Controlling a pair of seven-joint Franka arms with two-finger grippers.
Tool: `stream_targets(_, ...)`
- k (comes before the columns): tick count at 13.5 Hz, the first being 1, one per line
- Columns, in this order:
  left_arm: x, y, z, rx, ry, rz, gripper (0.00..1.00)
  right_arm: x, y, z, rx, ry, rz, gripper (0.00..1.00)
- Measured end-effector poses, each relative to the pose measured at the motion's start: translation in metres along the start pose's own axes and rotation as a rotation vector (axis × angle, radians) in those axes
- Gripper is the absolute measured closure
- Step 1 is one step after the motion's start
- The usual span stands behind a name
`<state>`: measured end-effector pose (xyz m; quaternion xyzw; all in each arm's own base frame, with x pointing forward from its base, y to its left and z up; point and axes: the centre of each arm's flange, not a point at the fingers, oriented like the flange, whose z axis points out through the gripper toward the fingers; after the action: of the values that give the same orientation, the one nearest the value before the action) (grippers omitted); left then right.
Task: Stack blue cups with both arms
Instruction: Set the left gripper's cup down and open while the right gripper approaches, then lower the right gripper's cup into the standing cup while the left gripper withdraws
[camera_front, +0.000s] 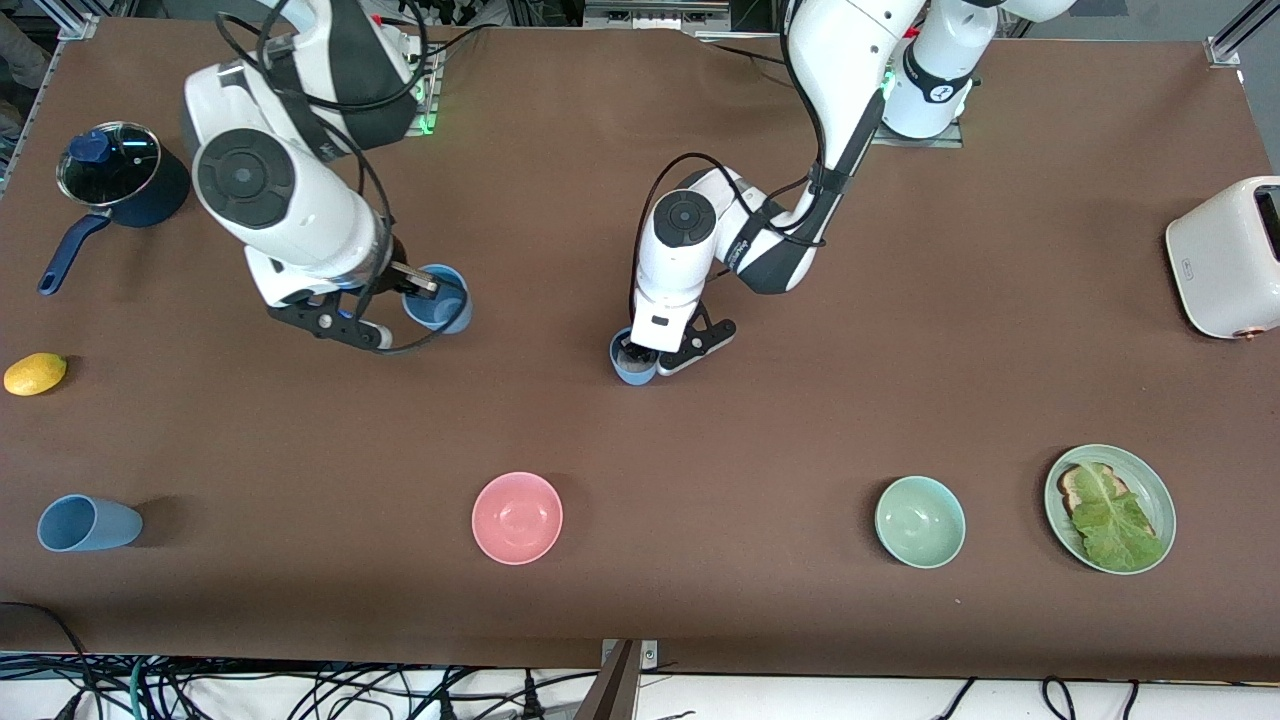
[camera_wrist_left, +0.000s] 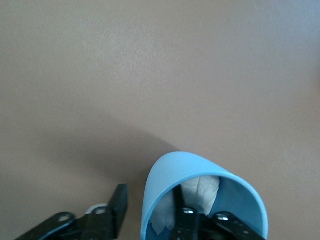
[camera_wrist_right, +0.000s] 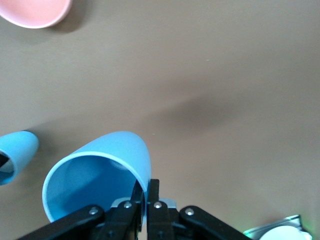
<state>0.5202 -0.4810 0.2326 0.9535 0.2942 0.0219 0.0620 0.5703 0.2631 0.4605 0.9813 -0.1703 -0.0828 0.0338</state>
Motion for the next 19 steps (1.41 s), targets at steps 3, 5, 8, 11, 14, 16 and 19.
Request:
stream_targets(3,0.009,0.001,-0.018,0.019,-0.001,-0.014,0.19,-0.010,-0.051,0.006,0.039,0.036,0.046,0.95)
stream_targets(5,0.019,-0.001,-0.044,0.042,-0.007,-0.029,0.01,-0.016,-0.086,0.019,0.069,0.056,0.073,0.95)
stream_targets(8,0.040,-0.008,-0.090,0.072,-0.017,-0.052,0.00,-0.025,-0.126,0.038,0.094,0.065,0.110,0.95)
stream_targets(11,0.077,-0.028,-0.142,0.109,-0.033,-0.022,0.00,-0.031,-0.150,0.036,0.121,0.075,0.139,0.95)
stream_targets(14,0.137,-0.067,-0.195,0.135,-0.058,0.058,0.00,-0.042,-0.168,0.029,0.146,0.086,0.150,0.95)
stream_targets(16,0.180,-0.099,-0.220,0.146,-0.077,0.132,0.00,-0.052,-0.180,0.034,0.153,0.087,0.156,0.95)
stream_targets(19,0.240,-0.151,-0.248,0.146,-0.104,0.261,0.00,-0.063,-0.195,0.051,0.150,0.084,0.151,0.95)
